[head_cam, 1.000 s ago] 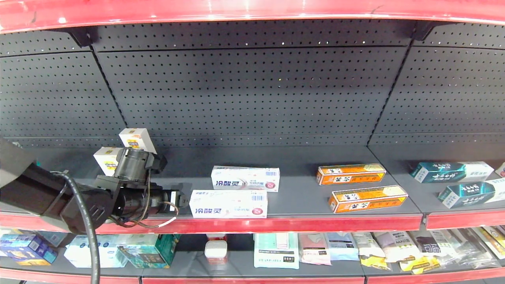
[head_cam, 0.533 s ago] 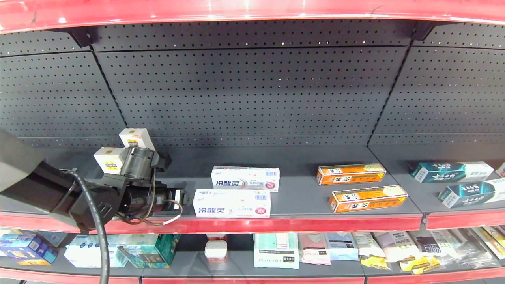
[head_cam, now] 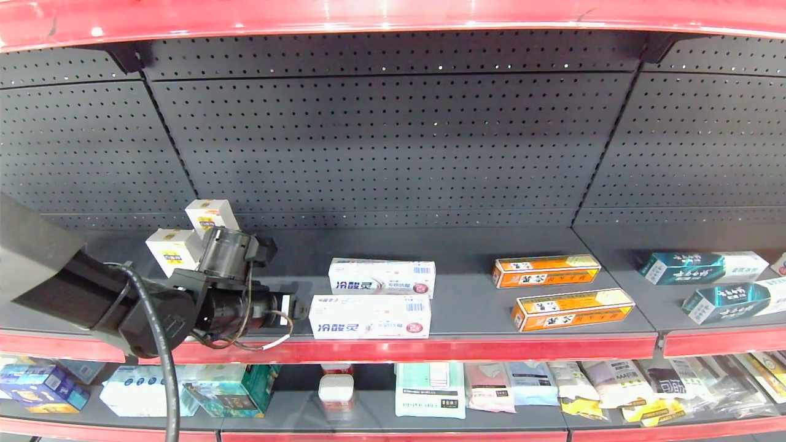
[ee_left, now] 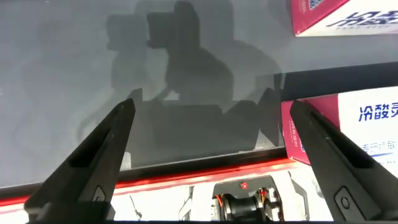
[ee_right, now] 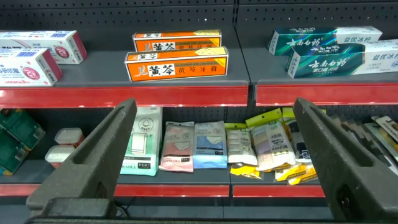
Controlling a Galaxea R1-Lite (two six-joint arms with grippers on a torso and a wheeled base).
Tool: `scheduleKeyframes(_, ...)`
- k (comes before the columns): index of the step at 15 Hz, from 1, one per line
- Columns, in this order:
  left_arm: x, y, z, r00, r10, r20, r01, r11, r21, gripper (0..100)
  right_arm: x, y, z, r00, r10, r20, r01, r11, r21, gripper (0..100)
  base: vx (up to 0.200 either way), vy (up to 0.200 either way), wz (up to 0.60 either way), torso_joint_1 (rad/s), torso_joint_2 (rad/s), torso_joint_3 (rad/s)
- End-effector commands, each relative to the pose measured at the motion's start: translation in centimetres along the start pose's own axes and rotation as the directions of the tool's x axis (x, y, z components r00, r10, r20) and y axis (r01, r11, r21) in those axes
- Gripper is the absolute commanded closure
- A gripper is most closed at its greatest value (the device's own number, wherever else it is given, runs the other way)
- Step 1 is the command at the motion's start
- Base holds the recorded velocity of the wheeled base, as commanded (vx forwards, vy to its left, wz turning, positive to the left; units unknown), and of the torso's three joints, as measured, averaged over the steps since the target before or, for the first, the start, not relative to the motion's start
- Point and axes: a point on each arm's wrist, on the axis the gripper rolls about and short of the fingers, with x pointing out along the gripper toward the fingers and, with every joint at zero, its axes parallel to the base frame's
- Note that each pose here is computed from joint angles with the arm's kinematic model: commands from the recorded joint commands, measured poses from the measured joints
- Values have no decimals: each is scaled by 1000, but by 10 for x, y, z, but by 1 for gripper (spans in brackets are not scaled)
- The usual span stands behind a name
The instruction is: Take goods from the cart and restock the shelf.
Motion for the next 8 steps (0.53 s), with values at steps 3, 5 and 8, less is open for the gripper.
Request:
scheduleKeyframes(3,1,-1,3,1000,-1,9,1,1000,2,0,0,0,0,1000,0,1,0,1000,0,0,0,0,0,0,0,0)
scheduleKeyframes(5,3,-1,3,1000,-1,8,1,1000,4,0,0,0,0,1000,0,1,0,1000,0,0,0,0,0,0,0,0)
scheduleKeyframes(8,4,-5,2,1000,-8,4,8,1000,13,0,0,0,0,1000,0,1,0,1000,0,0,0,0,0,0,0,0)
